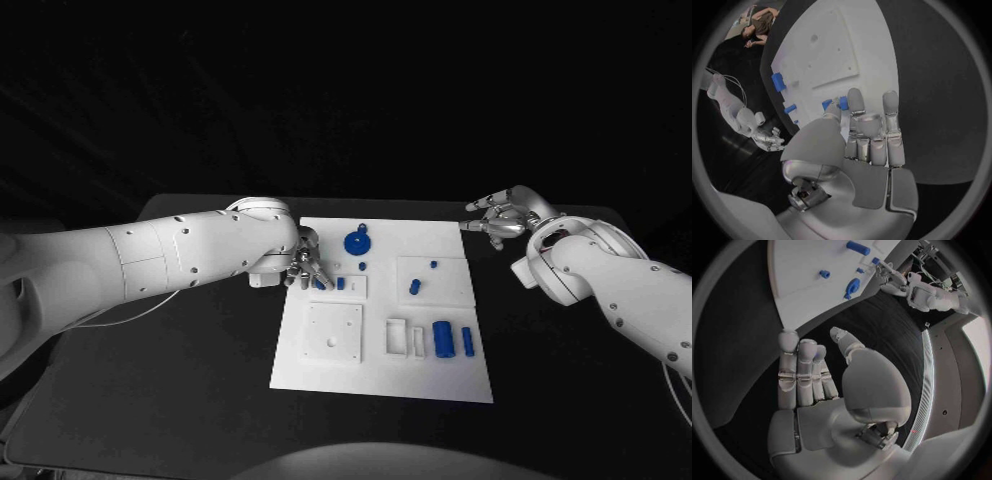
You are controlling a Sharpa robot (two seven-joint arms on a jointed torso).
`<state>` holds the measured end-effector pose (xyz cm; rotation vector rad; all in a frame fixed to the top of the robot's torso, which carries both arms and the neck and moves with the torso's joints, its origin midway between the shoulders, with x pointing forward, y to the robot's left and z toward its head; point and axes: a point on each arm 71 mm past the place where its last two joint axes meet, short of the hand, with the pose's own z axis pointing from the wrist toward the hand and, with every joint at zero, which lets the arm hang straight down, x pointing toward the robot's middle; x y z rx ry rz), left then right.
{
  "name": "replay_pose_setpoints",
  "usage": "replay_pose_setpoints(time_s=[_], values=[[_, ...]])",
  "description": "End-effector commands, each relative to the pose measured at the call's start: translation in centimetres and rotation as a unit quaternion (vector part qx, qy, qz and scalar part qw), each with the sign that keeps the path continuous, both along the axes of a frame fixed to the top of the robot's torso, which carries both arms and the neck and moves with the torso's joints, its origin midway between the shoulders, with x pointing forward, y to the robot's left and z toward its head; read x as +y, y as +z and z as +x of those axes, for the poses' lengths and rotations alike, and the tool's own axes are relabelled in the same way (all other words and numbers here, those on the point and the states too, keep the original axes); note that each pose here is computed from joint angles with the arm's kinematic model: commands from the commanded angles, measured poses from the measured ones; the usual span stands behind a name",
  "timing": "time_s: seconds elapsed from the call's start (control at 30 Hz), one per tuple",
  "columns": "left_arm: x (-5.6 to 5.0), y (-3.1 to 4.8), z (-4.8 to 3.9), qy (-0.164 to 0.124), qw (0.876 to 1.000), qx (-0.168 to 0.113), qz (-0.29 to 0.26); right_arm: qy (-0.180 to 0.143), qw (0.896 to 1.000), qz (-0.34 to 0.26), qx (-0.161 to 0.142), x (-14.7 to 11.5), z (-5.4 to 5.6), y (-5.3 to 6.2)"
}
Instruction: Assemble the parts on the task board
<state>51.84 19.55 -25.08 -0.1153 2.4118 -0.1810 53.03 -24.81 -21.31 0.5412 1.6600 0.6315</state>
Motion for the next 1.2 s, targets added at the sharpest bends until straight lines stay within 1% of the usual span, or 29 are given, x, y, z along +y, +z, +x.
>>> replay_pose_setpoints(time_s=[0.03, 0.57, 1.2], values=[[0.52, -1.92, -0.93, -0.005, 0.999, 0.032, 0.042, 0.007, 1.000, -0.001, 0.001, 0.13, -0.03, -0.03], [0.67, -1.76, -0.73, 0.005, 0.999, 0.016, 0.037, 0.007, 1.000, -0.001, 0.002, 0.17, -0.05, -0.17], [0.81, -1.69, -0.76, 0.007, 0.999, 0.015, 0.036, 0.007, 1.000, -0.001, 0.003, 0.18, -0.07, -0.24]])
